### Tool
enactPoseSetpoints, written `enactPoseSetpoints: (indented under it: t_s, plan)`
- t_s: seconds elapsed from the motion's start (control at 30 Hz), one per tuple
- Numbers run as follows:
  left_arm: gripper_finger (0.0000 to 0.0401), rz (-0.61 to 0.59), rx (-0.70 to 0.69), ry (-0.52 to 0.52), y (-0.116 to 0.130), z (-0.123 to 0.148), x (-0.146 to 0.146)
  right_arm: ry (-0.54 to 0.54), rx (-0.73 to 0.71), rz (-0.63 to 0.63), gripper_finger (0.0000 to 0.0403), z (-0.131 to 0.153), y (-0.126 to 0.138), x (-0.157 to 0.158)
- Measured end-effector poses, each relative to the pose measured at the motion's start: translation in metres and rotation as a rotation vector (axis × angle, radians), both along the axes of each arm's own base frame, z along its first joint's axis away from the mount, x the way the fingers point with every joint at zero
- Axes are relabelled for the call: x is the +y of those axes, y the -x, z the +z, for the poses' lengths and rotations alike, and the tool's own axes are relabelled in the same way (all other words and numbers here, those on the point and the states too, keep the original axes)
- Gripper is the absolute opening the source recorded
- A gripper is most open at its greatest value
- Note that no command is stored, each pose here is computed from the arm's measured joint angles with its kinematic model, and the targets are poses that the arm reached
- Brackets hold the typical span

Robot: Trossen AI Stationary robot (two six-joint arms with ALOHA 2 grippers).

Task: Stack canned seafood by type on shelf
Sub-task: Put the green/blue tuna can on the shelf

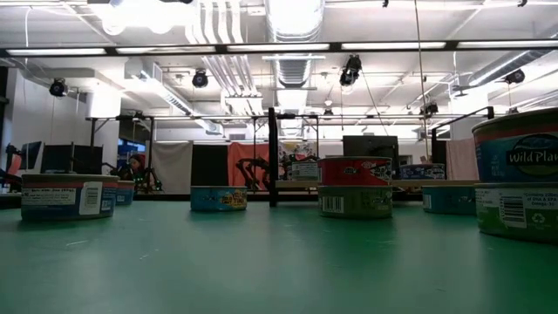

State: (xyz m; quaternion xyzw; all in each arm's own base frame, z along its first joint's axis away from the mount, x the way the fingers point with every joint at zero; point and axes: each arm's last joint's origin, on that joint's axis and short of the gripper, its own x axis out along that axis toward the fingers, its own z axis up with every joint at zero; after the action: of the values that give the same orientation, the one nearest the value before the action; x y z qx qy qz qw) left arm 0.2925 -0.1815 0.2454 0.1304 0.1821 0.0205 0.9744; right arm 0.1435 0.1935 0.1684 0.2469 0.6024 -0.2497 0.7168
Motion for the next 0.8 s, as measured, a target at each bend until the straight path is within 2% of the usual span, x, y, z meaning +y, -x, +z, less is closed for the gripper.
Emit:
enactPoseSetpoints:
  t_s: [0.37, 0.6, 0.8]
  plan:
    - [0.0141, 0.001, -0.008, 0.011, 0.004, 0.001, 0.002, -0.071, -0.007, 0.012, 0.0012, 0.007, -0.004, 0.007]
    - [0.0141, 0.0, -0.009, 0.013, 0.004, 0.001, 0.002, -0.055, -0.011, 0.029, 0.0012, 0.015, -0.005, 0.009]
    - [0.0141, 0.001, -0.018, 0.031, 0.004, 0.001, 0.001, -0.029, 0.012, 0.037, 0.0012, 0.003, -0.007, 0.012]
